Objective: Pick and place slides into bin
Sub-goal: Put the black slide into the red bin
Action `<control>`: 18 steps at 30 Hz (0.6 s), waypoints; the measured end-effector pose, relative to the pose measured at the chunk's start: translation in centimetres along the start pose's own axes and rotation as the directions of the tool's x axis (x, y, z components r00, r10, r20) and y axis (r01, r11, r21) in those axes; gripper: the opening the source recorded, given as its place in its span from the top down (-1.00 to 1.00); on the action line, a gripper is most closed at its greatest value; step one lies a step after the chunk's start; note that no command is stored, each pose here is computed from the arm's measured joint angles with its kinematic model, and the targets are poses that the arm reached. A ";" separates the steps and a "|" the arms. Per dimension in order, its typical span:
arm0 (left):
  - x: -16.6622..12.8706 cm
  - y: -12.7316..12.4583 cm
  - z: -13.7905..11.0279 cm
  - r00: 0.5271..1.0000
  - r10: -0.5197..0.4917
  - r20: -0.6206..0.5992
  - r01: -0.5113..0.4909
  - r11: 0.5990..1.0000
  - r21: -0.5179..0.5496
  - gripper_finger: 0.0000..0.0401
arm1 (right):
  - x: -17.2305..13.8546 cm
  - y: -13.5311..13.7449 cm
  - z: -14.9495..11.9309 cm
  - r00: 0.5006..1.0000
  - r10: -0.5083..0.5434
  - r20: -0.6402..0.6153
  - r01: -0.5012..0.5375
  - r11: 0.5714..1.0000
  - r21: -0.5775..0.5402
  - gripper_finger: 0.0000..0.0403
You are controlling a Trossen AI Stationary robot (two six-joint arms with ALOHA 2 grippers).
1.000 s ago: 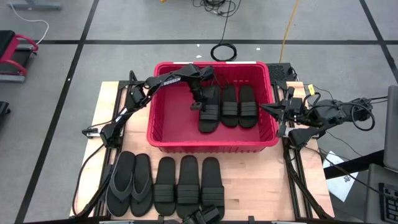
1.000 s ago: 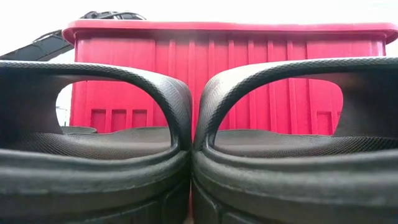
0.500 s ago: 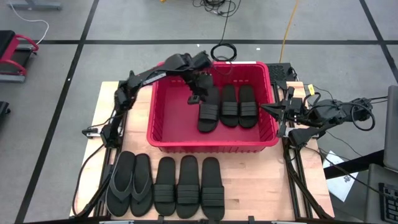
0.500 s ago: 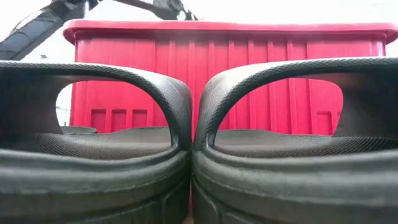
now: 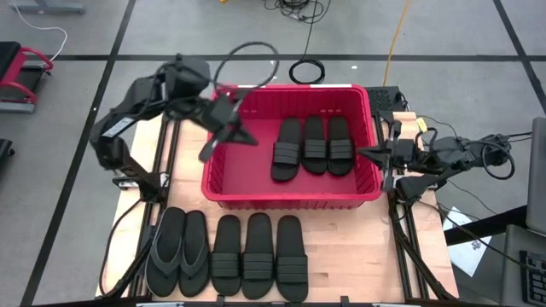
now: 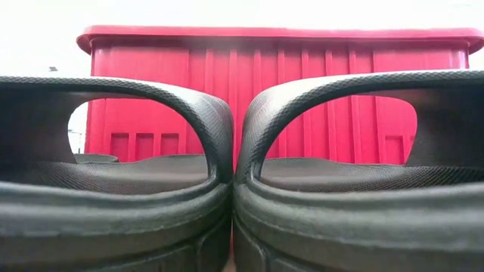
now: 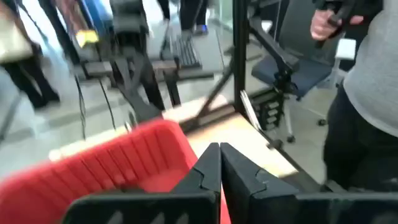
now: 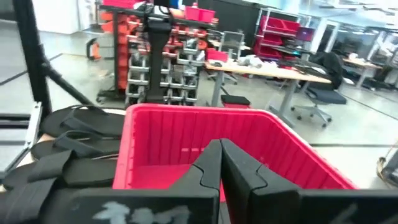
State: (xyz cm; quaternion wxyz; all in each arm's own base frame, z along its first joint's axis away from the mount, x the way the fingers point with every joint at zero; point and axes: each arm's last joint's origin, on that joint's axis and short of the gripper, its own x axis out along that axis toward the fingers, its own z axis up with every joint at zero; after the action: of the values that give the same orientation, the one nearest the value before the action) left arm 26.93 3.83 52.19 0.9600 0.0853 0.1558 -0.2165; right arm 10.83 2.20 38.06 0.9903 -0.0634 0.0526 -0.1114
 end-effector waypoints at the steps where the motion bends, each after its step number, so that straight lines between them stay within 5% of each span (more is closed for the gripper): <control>1: -0.1 -0.8 0.0 1.000 -0.013 -0.026 0.013 1.000 -0.022 0.99 | 0.0 0.0 0.0 1.000 0.001 0.000 -0.001 1.000 -0.010 1.00; 9: 2.4 -4.1 -0.7 0.992 -0.102 -0.071 0.103 0.995 0.013 1.00 | -0.1 0.0 1.0 0.994 0.040 0.098 -0.042 0.999 0.027 1.00; 13: 5.0 -3.0 -3.2 0.991 -0.124 0.042 0.120 0.990 0.074 1.00 | 0.1 0.3 1.5 0.982 0.108 0.152 -0.117 0.992 0.051 1.00; 18: 5.6 -2.4 -8.4 0.980 -0.160 0.119 0.168 0.984 -0.056 1.00 | 0.5 0.6 1.6 0.982 0.110 0.153 -0.126 0.987 0.099 1.00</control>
State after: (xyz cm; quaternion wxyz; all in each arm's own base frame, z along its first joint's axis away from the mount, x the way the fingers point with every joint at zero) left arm 28.49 1.44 42.19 0.9485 0.0280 0.1145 -0.2941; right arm 11.60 2.82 39.53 0.9984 -0.0144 -0.0228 -0.0504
